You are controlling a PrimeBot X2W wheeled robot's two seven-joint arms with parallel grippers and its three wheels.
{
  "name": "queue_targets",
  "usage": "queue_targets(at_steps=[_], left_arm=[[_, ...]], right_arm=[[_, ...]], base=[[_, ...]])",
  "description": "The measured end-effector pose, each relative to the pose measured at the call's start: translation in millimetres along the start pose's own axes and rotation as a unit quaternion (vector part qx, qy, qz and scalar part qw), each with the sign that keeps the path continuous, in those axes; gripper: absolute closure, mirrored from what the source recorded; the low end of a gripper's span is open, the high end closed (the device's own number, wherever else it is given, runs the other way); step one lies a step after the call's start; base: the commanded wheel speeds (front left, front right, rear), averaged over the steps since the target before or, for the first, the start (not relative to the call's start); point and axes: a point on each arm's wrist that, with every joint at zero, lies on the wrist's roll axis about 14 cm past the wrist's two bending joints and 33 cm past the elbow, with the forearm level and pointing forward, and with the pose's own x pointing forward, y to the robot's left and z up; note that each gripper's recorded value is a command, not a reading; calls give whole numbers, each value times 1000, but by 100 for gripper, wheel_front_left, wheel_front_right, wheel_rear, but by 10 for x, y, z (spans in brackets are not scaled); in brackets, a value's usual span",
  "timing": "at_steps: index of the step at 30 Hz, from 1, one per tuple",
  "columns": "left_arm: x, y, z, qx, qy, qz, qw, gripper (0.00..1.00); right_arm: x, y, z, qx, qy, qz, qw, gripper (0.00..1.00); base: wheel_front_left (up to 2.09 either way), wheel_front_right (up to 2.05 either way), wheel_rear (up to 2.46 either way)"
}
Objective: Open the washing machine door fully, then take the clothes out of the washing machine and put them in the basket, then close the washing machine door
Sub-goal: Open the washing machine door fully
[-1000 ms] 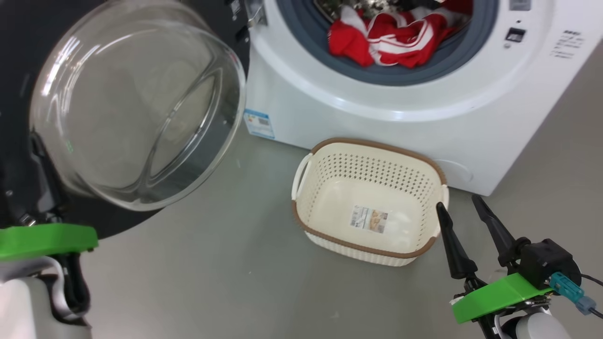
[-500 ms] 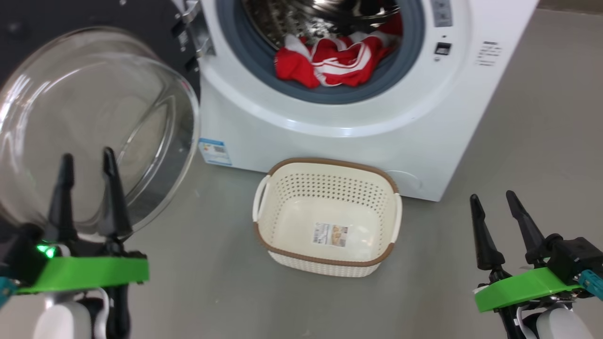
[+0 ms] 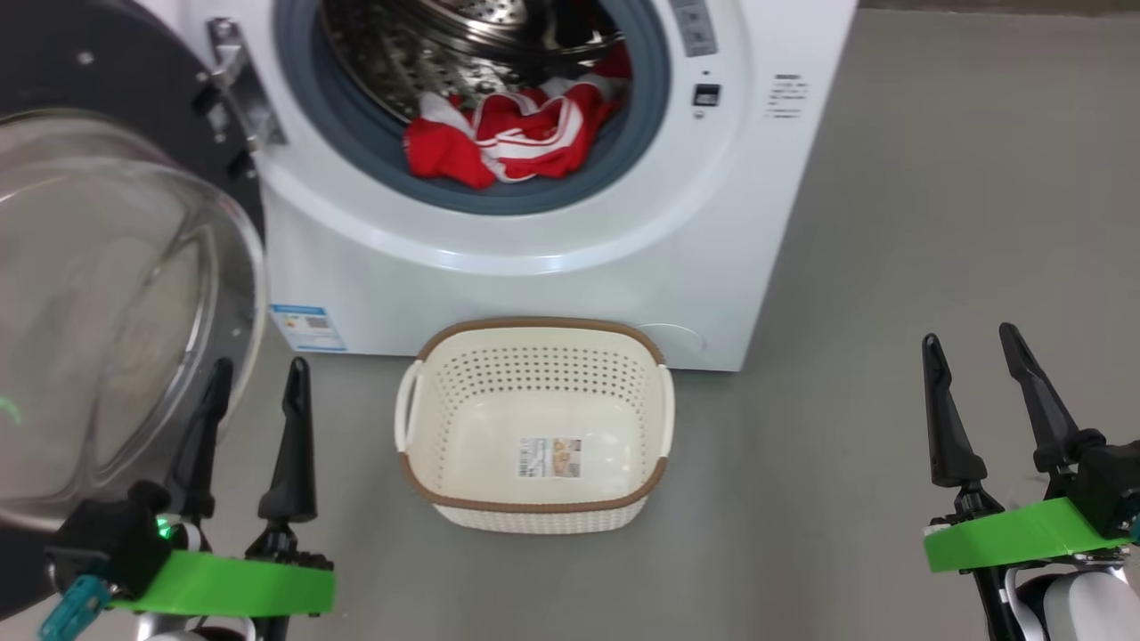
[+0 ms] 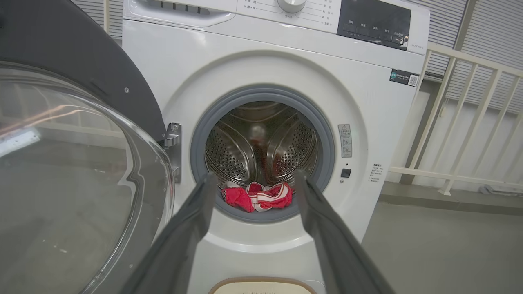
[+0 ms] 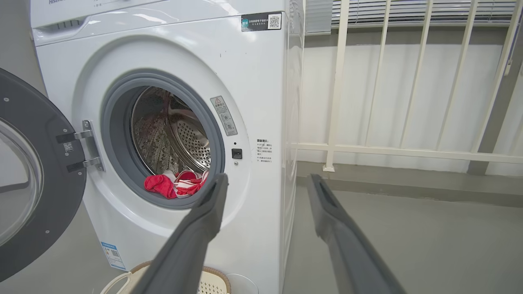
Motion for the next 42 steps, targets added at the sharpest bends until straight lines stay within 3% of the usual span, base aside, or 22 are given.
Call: queue_targets(at_steps=[8,23,42], left_arm=[[-18,-224,-166,9,18,-40,999,0],[-305,-383,-349,2,52,-65,997,0],[-389,-412,-338,15,58,-66,996,0]], right_arm=[[-218,-217,103,-15,-8,-31,999,0],[-664,-408,241,-20,-16,-69,997,0],[-743,-436,299,-19,-24,-76,997,0]], base=[[0,0,0],[0,0,0],[0,0,0]])
